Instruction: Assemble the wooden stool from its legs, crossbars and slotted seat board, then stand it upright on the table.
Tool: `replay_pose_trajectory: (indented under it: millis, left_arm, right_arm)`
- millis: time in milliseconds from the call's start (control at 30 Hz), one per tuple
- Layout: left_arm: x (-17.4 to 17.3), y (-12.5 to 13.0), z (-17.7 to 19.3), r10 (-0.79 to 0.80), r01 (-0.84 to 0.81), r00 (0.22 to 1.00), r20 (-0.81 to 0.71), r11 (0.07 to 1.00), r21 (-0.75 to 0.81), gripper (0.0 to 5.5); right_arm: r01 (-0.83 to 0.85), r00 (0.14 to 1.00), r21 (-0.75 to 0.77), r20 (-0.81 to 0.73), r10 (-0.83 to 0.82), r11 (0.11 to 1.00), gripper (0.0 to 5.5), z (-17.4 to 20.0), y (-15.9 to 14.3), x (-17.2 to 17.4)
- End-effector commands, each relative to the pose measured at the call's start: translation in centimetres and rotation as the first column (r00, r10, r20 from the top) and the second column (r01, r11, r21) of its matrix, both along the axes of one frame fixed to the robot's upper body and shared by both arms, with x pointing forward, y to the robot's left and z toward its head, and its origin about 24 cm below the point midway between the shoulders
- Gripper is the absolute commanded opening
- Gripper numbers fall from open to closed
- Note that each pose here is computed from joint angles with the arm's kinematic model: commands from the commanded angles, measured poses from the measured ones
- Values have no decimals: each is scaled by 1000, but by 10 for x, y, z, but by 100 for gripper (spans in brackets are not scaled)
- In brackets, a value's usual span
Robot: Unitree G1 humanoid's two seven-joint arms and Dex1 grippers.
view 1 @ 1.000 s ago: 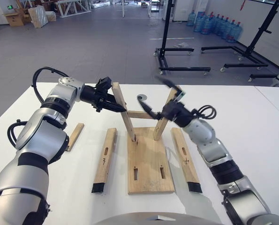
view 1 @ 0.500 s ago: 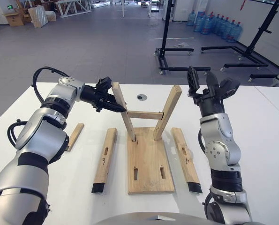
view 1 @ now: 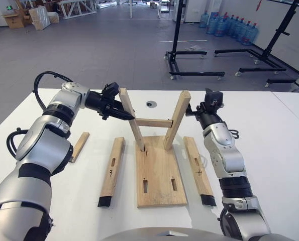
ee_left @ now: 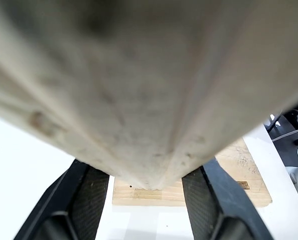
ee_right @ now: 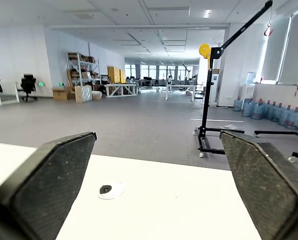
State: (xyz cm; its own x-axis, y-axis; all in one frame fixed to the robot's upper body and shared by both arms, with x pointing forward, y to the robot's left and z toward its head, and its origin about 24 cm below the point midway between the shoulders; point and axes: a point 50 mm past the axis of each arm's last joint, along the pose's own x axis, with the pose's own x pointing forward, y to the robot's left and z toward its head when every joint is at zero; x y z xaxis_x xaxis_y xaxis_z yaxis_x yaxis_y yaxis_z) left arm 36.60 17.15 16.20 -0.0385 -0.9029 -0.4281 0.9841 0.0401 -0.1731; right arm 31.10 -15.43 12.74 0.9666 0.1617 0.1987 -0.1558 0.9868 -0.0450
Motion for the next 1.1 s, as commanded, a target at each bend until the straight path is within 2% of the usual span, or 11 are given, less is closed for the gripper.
replay_pose_trajectory:
  millis: [33,300,500,667,833,933,1000,1100]
  left_arm:
    - [-12,3,-47,-73,99,993,-97,952,291,201]
    - [-12,-17,-44,-219,222,974,-51,902,370,201]
    - [-21,-25,-61,-299,304,951,-77,866,397,201]
    - [-37,-26,-95,-325,370,929,-177,830,418,201]
    - [-40,-23,-97,-314,361,932,-182,844,396,201]
    - [-36,-21,-91,-299,339,941,-162,853,396,201]
    - [-34,-18,-88,-287,324,946,-152,861,391,201]
    - [-33,-15,-87,-276,313,950,-148,863,396,201]
  right_arm:
    - [-173,984,-133,18,176,976,456,5,39,-3]
    - [-335,936,-274,10,351,901,456,5,79,-11]
    - [-336,936,-322,-5,353,885,456,1,82,-12]
    - [-332,940,-340,-36,341,880,458,-6,80,-10]
    - [-173,985,-315,-36,171,933,459,-10,37,1]
    - [53,998,-255,-11,-58,965,459,-6,-19,7]
    - [172,984,-222,-6,-178,960,459,-4,-49,7]
    - [249,966,-228,-8,-258,941,459,-8,-72,3]
